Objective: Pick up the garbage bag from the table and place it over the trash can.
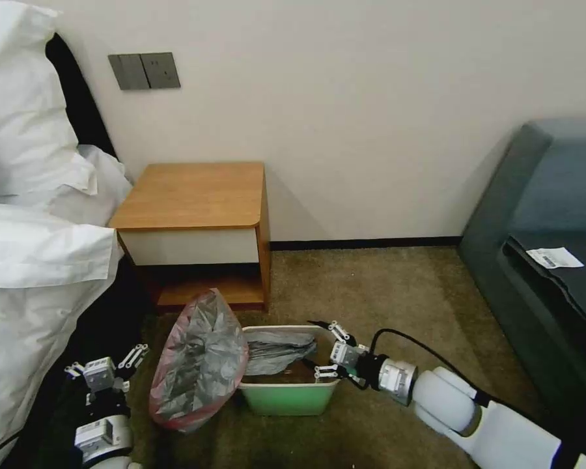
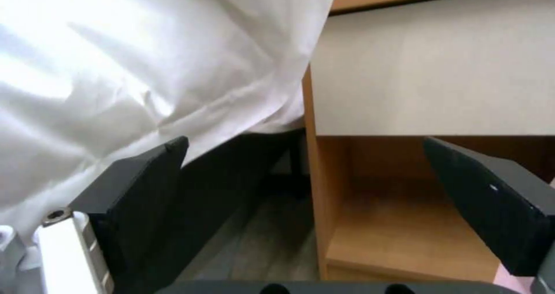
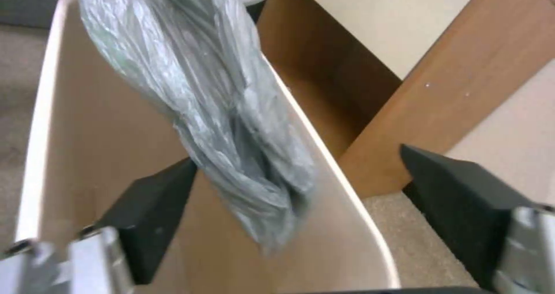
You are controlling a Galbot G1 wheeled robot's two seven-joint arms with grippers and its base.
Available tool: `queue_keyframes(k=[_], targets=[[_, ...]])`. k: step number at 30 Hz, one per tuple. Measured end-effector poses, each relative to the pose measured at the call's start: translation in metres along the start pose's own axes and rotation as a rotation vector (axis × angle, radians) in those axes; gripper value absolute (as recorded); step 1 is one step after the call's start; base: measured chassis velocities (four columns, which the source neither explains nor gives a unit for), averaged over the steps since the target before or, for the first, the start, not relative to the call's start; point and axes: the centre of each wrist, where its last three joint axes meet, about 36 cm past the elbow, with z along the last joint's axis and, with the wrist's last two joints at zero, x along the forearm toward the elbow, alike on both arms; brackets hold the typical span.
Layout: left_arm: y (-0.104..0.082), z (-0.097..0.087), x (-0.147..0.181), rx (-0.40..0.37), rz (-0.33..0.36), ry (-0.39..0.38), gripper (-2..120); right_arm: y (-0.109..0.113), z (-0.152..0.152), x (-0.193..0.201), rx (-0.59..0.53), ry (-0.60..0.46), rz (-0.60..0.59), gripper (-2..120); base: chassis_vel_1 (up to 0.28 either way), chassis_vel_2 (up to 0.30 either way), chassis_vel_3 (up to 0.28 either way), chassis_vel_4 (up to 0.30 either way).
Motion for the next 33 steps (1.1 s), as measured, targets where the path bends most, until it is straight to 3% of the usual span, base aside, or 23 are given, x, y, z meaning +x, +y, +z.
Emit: queue_keyframes(k=[5,12,17,21,30,33], targets=[[-0.001,-0.012,-0.003,-0.002,0.008,-0.017,100,-0.012,0.0,0.017,0.011,-0.006,0.019,100,0.0,0.0,0.0,0.0],[0.003,-0.049,-0.002,0.018,0.058,-0.015,100,-0.019,-0.016,0.043,-0.037,-0.063,0.172,100,0.0,0.0,0.0,0.0],[0.003,-0.076,-0.003,0.02,0.113,-0.02,100,-0.008,-0.027,0.045,-0.085,-0.126,0.283,100,0.0,0.0,0.0,0.0],[0.0,-0.104,0.001,0.034,0.139,-0.049,100,0.012,-0.045,0.033,-0.147,-0.2,0.384,100,0.0,0.0,0.0,0.0],[0.0,-0.126,0.008,0.076,0.155,-0.066,100,0.041,-0.053,0.011,-0.234,-0.236,0.449,100,0.0,0.0,0.0,0.0],[-0.006,-0.174,0.014,0.217,0.258,-0.056,100,0.048,-0.049,0.009,-0.25,-0.236,0.465,100,0.0,0.0,0.0,0.0]])
